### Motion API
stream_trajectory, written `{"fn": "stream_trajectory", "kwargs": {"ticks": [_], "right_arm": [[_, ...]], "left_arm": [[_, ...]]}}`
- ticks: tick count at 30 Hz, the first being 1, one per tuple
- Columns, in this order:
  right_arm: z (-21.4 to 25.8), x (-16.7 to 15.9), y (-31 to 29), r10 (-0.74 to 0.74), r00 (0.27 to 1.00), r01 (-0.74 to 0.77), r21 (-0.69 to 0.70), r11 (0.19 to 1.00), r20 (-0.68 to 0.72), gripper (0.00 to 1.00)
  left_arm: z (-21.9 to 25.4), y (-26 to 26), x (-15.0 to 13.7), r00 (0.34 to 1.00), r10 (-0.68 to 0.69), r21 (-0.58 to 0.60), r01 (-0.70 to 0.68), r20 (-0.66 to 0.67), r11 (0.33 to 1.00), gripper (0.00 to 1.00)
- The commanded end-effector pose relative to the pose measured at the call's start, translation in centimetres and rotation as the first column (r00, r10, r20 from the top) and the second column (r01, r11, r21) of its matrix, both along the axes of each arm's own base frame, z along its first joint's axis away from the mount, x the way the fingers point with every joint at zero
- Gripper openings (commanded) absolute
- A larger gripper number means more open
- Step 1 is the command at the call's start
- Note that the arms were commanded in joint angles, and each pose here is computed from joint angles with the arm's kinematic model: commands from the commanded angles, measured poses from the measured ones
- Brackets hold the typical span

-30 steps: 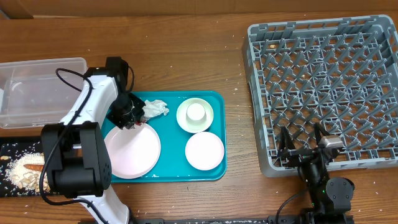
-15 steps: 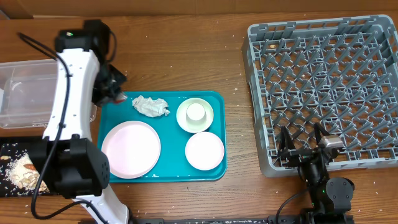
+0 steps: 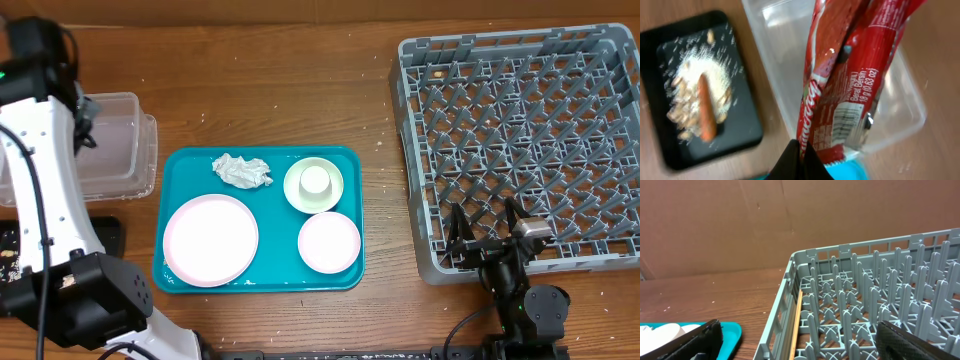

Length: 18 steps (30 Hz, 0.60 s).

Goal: Sort waste into correct bins and load items into the dishwasher
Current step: 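Carry the red wrapper into the clear plastic bin and release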

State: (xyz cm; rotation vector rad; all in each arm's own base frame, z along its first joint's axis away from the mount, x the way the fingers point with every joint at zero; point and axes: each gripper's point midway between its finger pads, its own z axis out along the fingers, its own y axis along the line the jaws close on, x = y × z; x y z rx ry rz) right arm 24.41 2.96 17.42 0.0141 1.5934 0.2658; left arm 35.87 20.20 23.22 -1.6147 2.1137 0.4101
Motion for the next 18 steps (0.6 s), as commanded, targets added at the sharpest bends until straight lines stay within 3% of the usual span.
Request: {"fn": "stream_trajectory", "kwargs": {"ticks": [1,2,4,6,8,11,15,18], "right_arm": [[-0.2,0.0,-0.2,-0.013,1.000,0.013,-0.003,1.000,0.004,1.00],[-0.2,0.0,-0.2,-0.013,1.000,0.013,-0.003,1.000,0.004,1.00],[-0.2,0.0,-0.2,-0.013,1.000,0.013,-0.003,1.000,0.004,1.00],[-0.2,0.0,-0.2,-0.013,1.000,0.013,-0.003,1.000,0.004,1.00],[-0.2,0.0,-0.2,-0.013,1.000,0.013,-0.003,1.000,0.004,1.00],[-0.2,0.0,-0.2,-0.013,1.000,0.013,-0.003,1.000,0.004,1.00],[-0.2,0.0,-0.2,-0.013,1.000,0.013,-0.003,1.000,0.004,1.00],[-0.2,0.0,-0.2,-0.013,1.000,0.013,-0.003,1.000,0.004,1.00]], "left_arm": [[-1.9,3.2,0.0,0.998,0.070,0.056,-0.070,-0.004,0.996,0.13],[-2.2,3.7,0.3,0.997,0.073,0.057,-0.073,0.000,0.996,0.20],[-3.2,4.2,1.6,1.000,0.014,0.038,-0.014,0.007,0.999,0.52],[-3.4,3.8,2.5,0.998,-0.056,0.018,0.055,0.009,0.998,0.71],[-3.6,2.7,3.1,0.988,-0.154,-0.028,0.154,0.006,0.988,0.76],[-3.5,-0.5,4.2,0.947,-0.316,-0.141,0.320,0.054,0.937,0.73],[-3.6,-8.5,4.6,0.870,-0.468,-0.353,0.491,0.154,0.796,0.75],[-4.8,-14.2,3.2,0.845,-0.525,-0.477,0.506,0.105,0.719,0.76]]}}
